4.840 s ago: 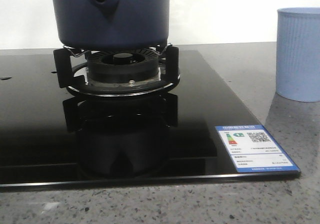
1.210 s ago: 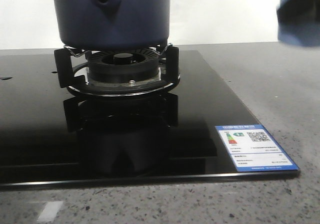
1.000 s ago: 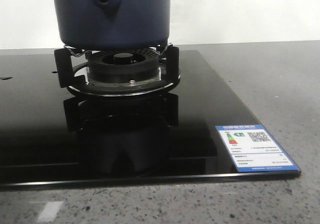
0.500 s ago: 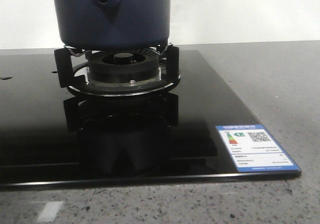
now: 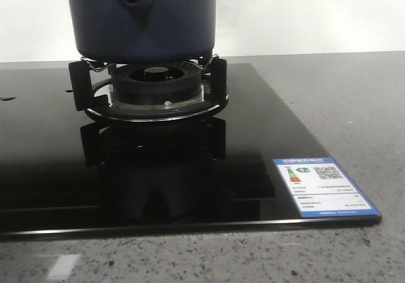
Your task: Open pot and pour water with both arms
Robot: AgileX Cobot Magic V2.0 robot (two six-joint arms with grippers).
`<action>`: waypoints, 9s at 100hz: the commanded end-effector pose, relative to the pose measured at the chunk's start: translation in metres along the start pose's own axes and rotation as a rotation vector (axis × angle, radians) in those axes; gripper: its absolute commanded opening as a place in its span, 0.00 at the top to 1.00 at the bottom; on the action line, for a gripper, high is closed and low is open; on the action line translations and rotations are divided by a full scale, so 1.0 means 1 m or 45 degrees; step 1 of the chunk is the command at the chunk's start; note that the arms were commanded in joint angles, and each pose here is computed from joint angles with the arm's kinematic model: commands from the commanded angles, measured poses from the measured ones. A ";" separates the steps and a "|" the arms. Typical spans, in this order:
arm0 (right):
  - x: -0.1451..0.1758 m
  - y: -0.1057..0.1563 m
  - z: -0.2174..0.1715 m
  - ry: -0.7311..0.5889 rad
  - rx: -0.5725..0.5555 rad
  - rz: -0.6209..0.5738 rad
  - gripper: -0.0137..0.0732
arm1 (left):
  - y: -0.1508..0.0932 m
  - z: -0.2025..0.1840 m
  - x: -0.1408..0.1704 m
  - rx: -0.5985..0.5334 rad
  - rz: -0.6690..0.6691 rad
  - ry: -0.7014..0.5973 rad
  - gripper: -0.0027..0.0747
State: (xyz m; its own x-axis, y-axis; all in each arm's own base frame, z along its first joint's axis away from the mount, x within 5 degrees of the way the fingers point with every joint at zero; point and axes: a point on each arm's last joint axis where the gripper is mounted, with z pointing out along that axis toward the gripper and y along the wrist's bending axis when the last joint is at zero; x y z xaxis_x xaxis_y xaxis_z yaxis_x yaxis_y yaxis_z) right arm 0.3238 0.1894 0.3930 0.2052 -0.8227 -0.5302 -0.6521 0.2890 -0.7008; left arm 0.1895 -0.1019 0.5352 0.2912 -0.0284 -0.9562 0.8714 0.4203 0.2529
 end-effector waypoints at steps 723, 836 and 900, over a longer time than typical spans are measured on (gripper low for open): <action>0.077 0.078 -0.264 -0.456 0.764 1.257 0.92 | 0.075 0.039 0.132 -0.087 -0.384 0.106 0.80; 0.107 0.204 -0.277 -0.585 0.666 0.913 0.92 | -0.165 -0.123 0.161 -0.436 -0.116 0.132 0.99; 0.107 0.204 -0.277 -0.585 0.666 0.913 0.92 | -0.174 -0.127 0.156 -0.415 -0.060 0.098 0.99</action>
State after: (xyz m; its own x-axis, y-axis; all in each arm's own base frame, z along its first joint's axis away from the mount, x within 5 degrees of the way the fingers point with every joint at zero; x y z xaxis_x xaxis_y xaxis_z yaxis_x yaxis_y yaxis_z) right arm 0.0108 0.0274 0.3132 0.1655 -0.1664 -0.9721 -0.3880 0.8952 -0.2192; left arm 0.0336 -0.0643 0.3121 0.1998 0.0618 -0.9779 0.7056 0.6834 0.1874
